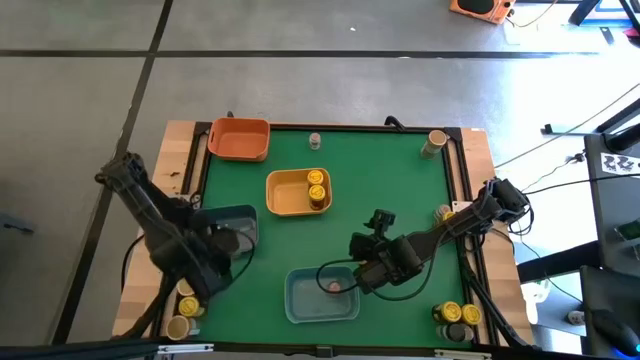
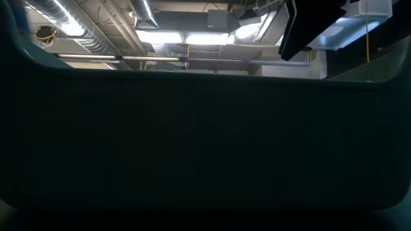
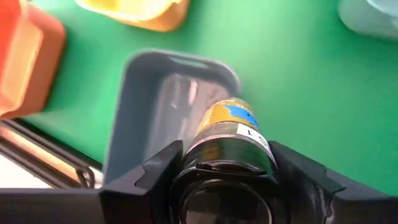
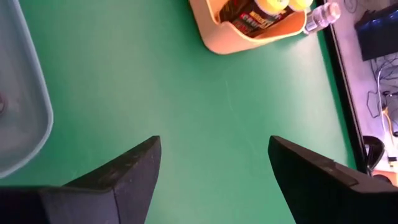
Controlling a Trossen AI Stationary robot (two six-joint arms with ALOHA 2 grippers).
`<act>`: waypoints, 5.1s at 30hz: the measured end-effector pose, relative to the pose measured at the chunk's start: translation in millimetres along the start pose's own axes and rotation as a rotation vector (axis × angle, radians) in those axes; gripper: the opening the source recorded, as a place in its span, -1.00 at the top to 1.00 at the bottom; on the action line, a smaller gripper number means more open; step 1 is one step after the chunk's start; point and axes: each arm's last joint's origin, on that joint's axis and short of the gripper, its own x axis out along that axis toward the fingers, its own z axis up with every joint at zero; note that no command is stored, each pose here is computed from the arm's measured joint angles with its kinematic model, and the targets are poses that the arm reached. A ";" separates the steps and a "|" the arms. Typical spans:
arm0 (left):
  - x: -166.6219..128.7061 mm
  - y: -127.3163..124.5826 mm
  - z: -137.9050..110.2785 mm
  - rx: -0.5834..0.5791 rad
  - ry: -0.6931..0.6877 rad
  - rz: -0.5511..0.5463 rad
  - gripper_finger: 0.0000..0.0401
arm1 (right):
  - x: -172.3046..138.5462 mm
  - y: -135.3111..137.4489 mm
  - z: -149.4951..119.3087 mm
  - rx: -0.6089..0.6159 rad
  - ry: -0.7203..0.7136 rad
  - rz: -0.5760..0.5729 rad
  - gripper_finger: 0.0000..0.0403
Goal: Sort spices by type
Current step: Put the black seasoning bottle into the blue bin, then put the brown seasoning bottle into the orange bin
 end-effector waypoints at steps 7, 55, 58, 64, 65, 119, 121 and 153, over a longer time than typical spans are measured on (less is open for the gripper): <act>32.1 29.3 5.9 -0.017 0.034 0.118 -0.05 | 0.3 5.8 6.6 0.088 -0.066 0.031 -0.47; 100.9 52.5 22.3 0.064 0.106 0.046 -0.39 | 15.8 43.9 45.9 0.134 -0.441 0.026 -0.47; 86.4 54.1 25.5 0.057 0.071 0.013 -0.39 | 15.8 43.9 45.9 0.133 -0.441 0.026 -0.47; 57.4 62.4 26.2 0.012 -0.016 -0.074 -0.39 | 16.4 43.8 44.7 0.122 -0.429 0.028 -0.47; 53.9 64.1 24.9 0.003 -0.027 -0.087 -0.39 | 16.5 43.7 44.5 0.121 -0.427 0.027 -0.47; 26.6 7.8 -23.6 -0.105 0.079 -0.408 -0.94 | 23.4 45.7 37.5 0.096 -0.402 0.031 -0.47; 26.4 7.1 -22.7 -0.130 0.093 -0.422 -0.93 | 23.5 45.7 37.5 0.094 -0.401 0.030 -0.47; 16.4 -2.6 -81.6 -0.539 0.361 -0.224 -0.95 | 23.2 46.5 38.2 0.094 -0.402 0.051 -0.47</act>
